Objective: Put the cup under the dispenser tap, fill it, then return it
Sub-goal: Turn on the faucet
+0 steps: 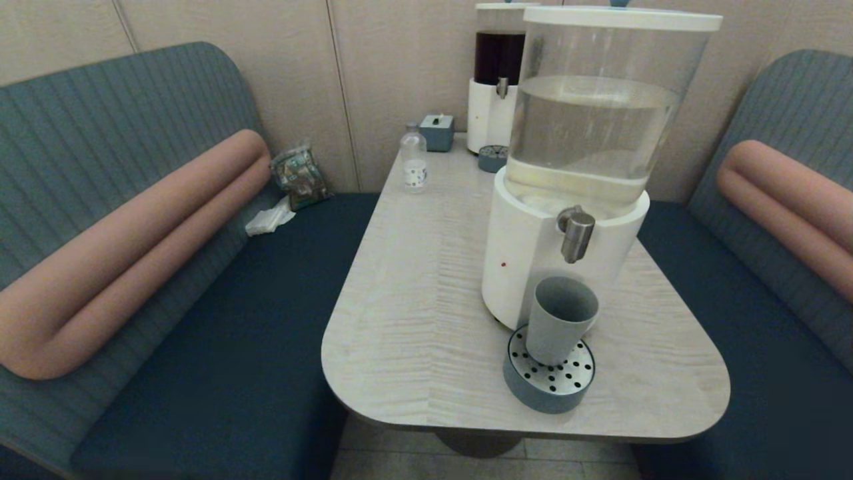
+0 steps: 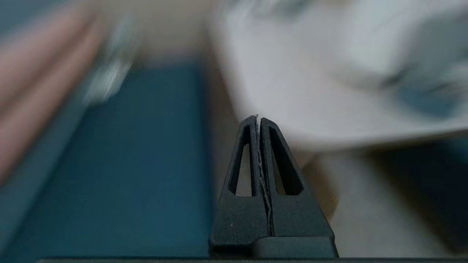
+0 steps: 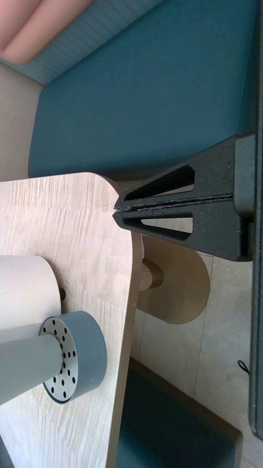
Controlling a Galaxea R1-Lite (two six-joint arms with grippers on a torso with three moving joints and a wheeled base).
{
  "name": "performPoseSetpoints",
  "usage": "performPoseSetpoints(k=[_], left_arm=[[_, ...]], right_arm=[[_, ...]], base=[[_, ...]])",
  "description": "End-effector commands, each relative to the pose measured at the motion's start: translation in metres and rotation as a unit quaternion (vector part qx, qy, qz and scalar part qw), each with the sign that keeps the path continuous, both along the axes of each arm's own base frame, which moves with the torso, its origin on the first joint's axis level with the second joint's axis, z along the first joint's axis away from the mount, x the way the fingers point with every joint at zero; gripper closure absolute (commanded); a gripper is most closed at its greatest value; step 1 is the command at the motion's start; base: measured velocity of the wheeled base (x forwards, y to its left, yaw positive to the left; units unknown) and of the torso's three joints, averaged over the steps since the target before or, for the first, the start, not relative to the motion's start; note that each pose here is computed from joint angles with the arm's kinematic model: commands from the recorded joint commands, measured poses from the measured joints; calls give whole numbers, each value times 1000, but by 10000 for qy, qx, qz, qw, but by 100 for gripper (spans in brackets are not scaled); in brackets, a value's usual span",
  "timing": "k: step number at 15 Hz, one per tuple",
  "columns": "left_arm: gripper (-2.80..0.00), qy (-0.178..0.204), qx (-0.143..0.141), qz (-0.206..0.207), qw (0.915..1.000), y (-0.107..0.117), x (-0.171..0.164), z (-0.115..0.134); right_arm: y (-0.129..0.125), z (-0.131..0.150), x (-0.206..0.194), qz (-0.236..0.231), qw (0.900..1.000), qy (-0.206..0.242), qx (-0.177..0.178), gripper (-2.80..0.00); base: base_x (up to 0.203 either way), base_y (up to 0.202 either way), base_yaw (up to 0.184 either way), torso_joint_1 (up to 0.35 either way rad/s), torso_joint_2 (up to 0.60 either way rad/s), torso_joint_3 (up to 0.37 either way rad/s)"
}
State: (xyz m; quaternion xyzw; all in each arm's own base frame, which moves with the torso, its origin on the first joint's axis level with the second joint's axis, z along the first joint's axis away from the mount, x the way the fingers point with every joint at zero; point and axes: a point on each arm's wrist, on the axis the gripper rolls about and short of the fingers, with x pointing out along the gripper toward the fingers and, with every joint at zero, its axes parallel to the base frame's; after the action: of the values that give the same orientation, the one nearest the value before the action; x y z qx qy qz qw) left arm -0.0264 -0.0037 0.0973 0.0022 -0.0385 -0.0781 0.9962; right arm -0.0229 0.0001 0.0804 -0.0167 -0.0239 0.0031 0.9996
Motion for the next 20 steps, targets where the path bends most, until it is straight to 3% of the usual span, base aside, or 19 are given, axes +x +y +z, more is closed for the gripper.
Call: performPoseSetpoints(k=[1,3,8,10,12,15,18,20], left_arm=[[0,531,-40,347,9980,1,-4,-10],[0,666,-44,932,9934,4,0,-21],[0,625,-60,887,9941,4,1,-22],[0,623,-30,880,9942,4,1,-22],[0,625,-52,887,9941,4,1,-22],[0,625,-58,887,9941,4,1,-22],[0,626,-75,894,9940,4,1,-22],[0,626,-75,894,9940,4,1,-22]], right_arm=[[0,-5,1,6,10000,82,-14,0],[0,-5,1,41,9998,86,-190,0],[0,2,-1,-22,9998,-75,-177,0],[0,43,-13,-7,9981,-607,-129,0],[0,113,-34,122,9933,-1152,47,0],[0,203,8,524,9974,-349,360,0],[12,281,122,831,9924,799,433,0],[26,316,185,1153,9839,1335,288,0]], base=[[0,0,0,0,0,0],[0,0,0,0,0,0],[0,0,0,0,0,0],[0,0,0,0,0,0],[0,0,0,0,0,0],[0,0,0,0,0,0],[0,0,0,0,0,0],[0,0,0,0,0,0]])
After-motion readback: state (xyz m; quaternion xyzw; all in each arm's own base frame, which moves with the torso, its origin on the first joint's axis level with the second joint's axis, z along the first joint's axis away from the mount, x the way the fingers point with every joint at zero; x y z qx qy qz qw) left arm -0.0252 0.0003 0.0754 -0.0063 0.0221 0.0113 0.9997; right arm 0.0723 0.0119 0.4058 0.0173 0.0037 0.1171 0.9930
